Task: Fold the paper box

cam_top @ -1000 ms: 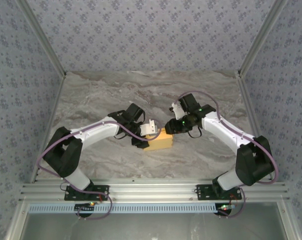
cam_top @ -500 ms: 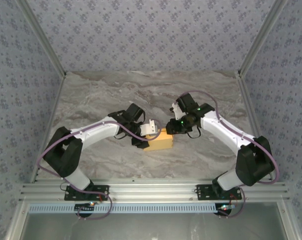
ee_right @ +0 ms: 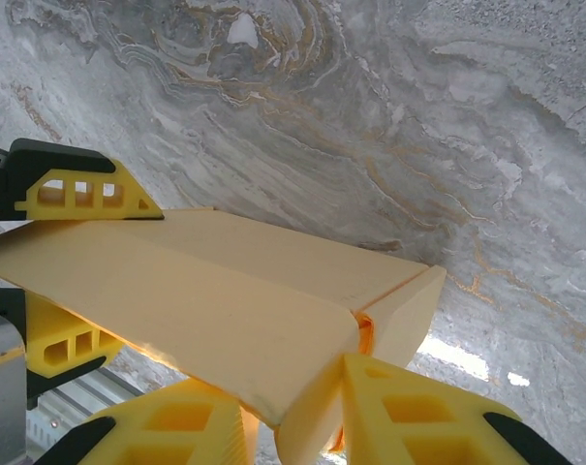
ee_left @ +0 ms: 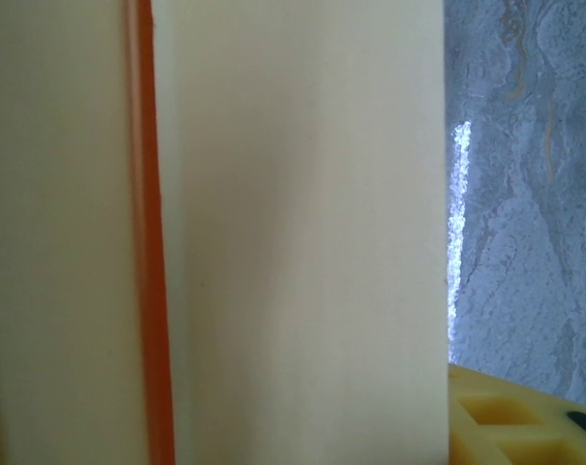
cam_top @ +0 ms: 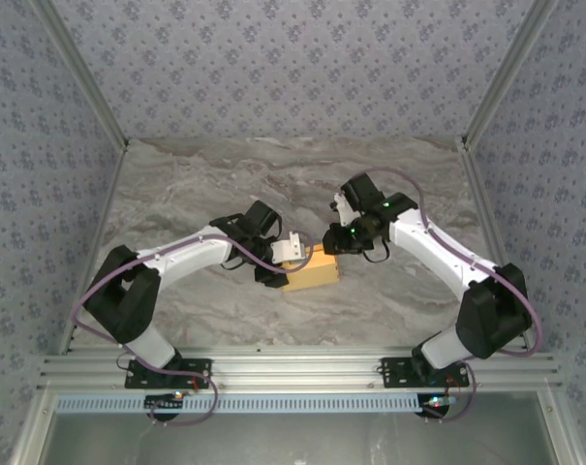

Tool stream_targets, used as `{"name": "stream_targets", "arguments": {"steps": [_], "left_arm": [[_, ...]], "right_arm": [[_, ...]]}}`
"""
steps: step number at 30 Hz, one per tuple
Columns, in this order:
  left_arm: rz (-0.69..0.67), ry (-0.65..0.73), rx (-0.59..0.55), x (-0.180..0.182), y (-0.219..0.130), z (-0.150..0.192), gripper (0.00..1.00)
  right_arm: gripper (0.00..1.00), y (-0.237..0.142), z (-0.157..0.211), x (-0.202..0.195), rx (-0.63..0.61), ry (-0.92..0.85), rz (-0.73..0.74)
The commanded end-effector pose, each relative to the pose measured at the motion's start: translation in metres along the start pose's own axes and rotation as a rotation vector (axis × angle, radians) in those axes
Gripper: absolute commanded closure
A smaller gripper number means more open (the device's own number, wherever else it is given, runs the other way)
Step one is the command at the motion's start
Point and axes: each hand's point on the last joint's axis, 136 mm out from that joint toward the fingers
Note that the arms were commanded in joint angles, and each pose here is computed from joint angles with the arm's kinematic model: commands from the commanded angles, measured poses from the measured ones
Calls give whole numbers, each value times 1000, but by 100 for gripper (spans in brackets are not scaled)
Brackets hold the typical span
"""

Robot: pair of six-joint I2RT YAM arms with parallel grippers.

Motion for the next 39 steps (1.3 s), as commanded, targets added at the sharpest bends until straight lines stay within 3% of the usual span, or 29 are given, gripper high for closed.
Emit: {"name": "stream_targets", "arguments": {"steps": [1,12,26,33,37,39], "left_arm": [[34,1,25,-7,9,4,48],[27,3,32,-6,8,6,48],[28,14,57,-8,11,10,48],[21,32,86,-7,14,12,48],[21,45,81,-7,13,10,48],[21,55,85,-6,12,10,48]], "right_arm": [[72,8,5,7,32,10,-23],[72,17,15,-13,49,4,44],[60,3,15,-15,15,1,36],[49,-31,8,0,-139,-35,-91],[44,-48,-7,-23,-326,77,-54],[44,-52,-17,-24,-417,0,-122]]}}
Point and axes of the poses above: each hand's point on the last joint's axis, 136 mm out from that joint toward the fingers, its own y axis out along the fingers, its own x axis along the line the jaws close on, z = x × y, and after that the axes turned 13 degrees about y, right-handed
